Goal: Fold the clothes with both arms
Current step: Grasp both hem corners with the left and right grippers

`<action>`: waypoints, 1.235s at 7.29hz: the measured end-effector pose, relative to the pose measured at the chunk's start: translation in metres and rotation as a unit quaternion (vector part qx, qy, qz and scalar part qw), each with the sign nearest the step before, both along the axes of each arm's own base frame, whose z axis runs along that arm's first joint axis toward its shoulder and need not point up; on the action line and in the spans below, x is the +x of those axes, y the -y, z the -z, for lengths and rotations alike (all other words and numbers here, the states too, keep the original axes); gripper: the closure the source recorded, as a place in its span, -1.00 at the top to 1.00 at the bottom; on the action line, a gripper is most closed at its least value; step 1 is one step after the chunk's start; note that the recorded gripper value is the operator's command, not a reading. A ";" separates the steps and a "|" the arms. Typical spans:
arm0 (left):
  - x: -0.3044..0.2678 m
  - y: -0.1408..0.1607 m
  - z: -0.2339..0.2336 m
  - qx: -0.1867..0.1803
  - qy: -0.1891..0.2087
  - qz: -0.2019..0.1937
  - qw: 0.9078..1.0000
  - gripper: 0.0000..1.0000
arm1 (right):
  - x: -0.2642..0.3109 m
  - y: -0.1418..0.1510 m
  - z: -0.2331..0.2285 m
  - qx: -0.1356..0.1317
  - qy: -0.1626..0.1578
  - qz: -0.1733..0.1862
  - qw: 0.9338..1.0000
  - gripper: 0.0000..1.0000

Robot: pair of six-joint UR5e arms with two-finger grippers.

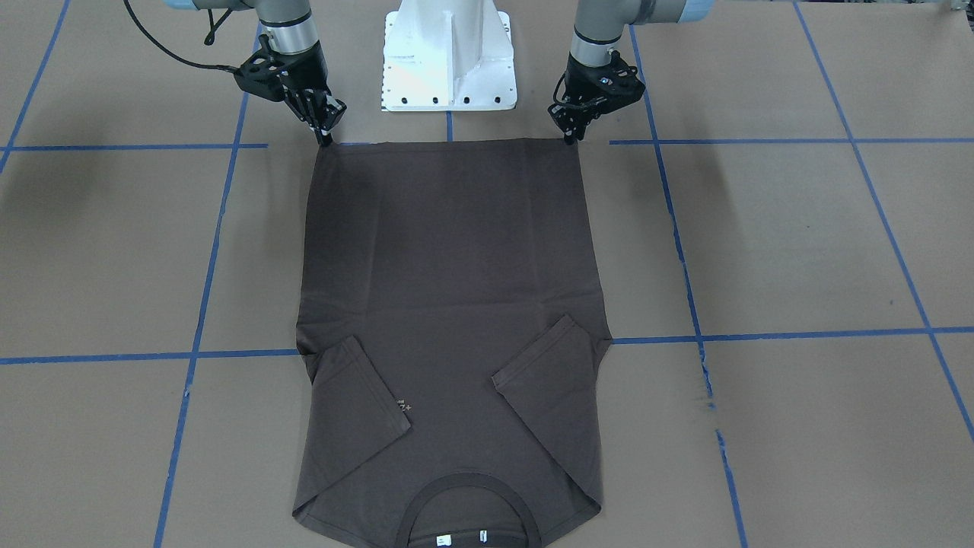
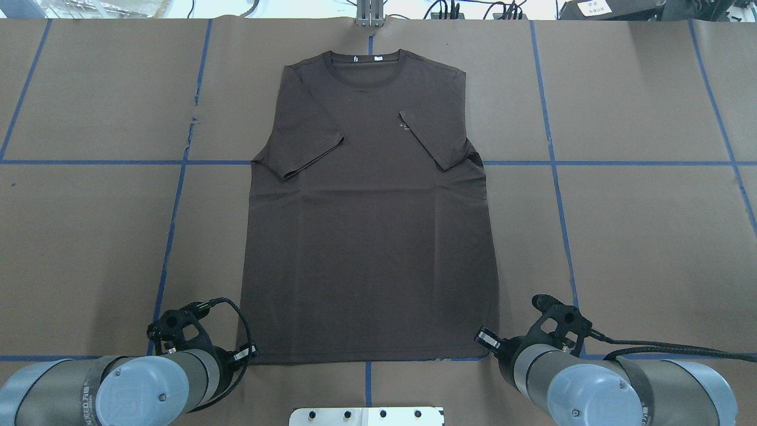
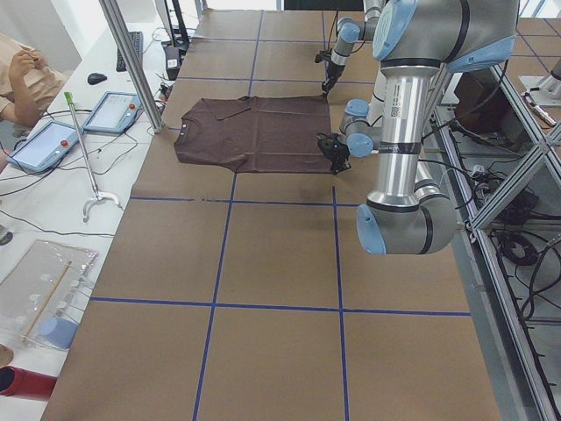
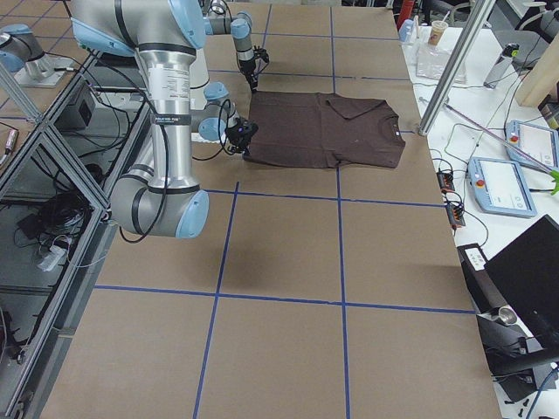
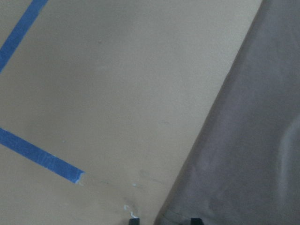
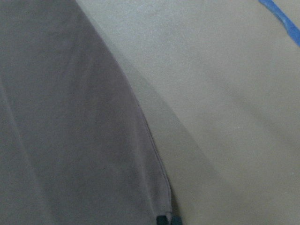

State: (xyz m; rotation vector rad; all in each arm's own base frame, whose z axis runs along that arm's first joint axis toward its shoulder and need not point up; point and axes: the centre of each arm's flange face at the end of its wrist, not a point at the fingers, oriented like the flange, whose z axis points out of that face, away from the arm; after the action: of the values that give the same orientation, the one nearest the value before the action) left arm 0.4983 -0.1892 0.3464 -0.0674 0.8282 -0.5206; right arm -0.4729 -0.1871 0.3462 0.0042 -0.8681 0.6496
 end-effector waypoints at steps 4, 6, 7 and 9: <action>-0.012 -0.002 0.001 -0.001 -0.001 -0.002 1.000 0.10 | 0.001 0.001 -0.001 0.000 -0.001 -0.002 1.000 -1.00; -0.009 -0.005 0.000 -0.001 -0.001 -0.006 1.000 0.14 | 0.001 0.001 -0.002 0.000 -0.002 -0.002 1.000 -1.00; -0.007 -0.006 0.000 -0.001 -0.001 -0.008 1.000 0.13 | 0.001 0.001 -0.003 0.000 -0.003 -0.002 1.000 -1.00; -0.003 -0.006 -0.003 -0.002 0.003 -0.012 1.000 0.09 | 0.001 0.001 -0.003 0.000 -0.003 -0.002 1.000 -1.00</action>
State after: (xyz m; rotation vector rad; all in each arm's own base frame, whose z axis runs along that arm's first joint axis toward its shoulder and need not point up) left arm 0.4951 -0.1828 0.3495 -0.0783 0.8198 -0.5001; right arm -0.4717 -0.1884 0.3492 0.0089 -0.8625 0.6527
